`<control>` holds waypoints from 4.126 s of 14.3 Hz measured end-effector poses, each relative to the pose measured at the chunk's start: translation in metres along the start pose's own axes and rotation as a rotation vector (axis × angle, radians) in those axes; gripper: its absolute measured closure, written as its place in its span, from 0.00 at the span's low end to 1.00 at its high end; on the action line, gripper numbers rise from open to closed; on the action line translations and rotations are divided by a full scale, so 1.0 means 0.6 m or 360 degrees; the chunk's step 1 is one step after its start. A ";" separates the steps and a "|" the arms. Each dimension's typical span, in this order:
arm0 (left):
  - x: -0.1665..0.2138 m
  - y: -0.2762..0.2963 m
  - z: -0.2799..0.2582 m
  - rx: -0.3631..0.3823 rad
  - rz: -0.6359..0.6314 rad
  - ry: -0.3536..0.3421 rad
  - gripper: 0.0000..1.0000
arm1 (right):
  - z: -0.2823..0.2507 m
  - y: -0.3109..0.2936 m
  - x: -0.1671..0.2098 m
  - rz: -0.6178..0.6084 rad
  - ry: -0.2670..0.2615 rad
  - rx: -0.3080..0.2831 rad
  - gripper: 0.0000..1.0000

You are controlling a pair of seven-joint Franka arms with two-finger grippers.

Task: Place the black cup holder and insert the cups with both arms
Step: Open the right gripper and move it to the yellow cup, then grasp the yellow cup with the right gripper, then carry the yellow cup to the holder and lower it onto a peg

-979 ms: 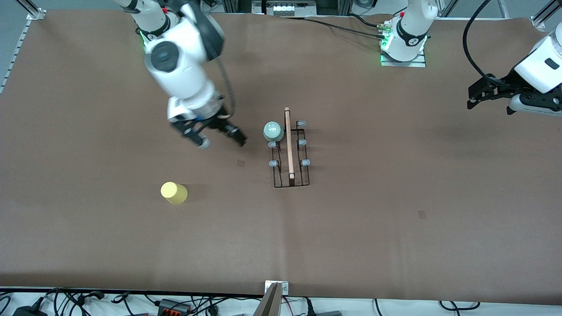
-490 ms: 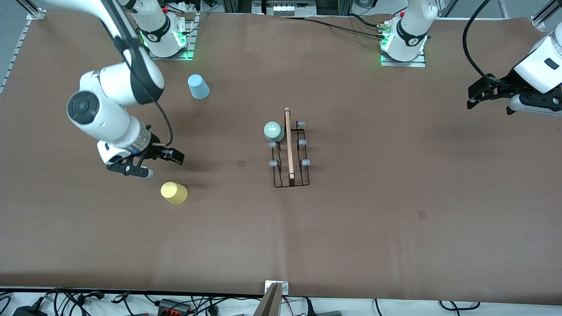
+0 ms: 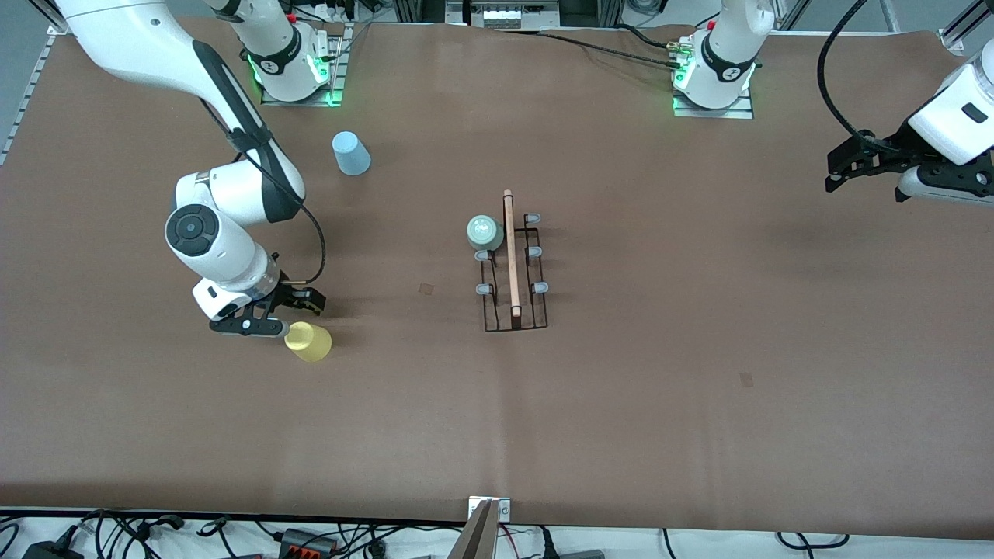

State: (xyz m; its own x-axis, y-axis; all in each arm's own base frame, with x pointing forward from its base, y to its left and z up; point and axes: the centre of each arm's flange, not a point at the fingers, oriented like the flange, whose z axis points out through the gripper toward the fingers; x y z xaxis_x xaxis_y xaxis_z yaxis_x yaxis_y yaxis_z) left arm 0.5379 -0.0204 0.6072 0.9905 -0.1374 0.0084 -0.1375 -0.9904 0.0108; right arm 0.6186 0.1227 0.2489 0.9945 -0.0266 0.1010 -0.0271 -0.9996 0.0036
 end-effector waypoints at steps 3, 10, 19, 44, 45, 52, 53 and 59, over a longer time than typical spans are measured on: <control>0.000 0.000 0.000 0.0000 0.0000 -0.0002 0.00 | 0.011 0.004 0.005 -0.0022 0.0088 0.0031 0.00; 0.000 0.000 0.000 0.0000 0.0000 -0.0002 0.00 | 0.019 -0.014 0.009 -0.0045 0.0173 0.0071 0.00; 0.000 0.000 0.000 0.0000 0.0000 -0.0004 0.00 | 0.051 0.003 0.017 -0.0120 0.0283 0.0088 0.04; -0.010 -0.006 0.007 -0.0009 -0.0012 -0.0081 0.00 | -0.221 -0.527 -0.117 0.1041 0.0102 0.0412 0.33; -0.010 -0.006 0.007 -0.0009 -0.0012 -0.0082 0.00 | -0.209 -0.533 -0.118 0.1037 0.0094 0.0416 0.33; -0.010 -0.006 0.007 -0.0012 -0.0012 -0.0083 0.00 | -0.160 -0.544 -0.114 0.1039 0.0096 0.0480 0.18; -0.010 -0.005 0.007 -0.0012 -0.0012 -0.0083 0.00 | -0.162 -0.543 -0.111 0.1040 0.0103 0.0488 0.09; -0.010 -0.004 0.008 -0.0026 -0.0012 -0.0084 0.00 | -0.273 -0.390 -0.048 0.0822 0.0061 0.0091 0.00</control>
State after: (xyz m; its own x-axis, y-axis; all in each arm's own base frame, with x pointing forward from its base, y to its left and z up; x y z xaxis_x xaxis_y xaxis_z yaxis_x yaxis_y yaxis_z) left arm 0.5321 -0.0175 0.6026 0.9904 -0.1308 -0.0447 -0.1297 -0.9912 0.0269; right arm 0.5796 0.3581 0.4082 0.8484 -0.5173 0.1119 -0.5067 -0.8550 -0.1107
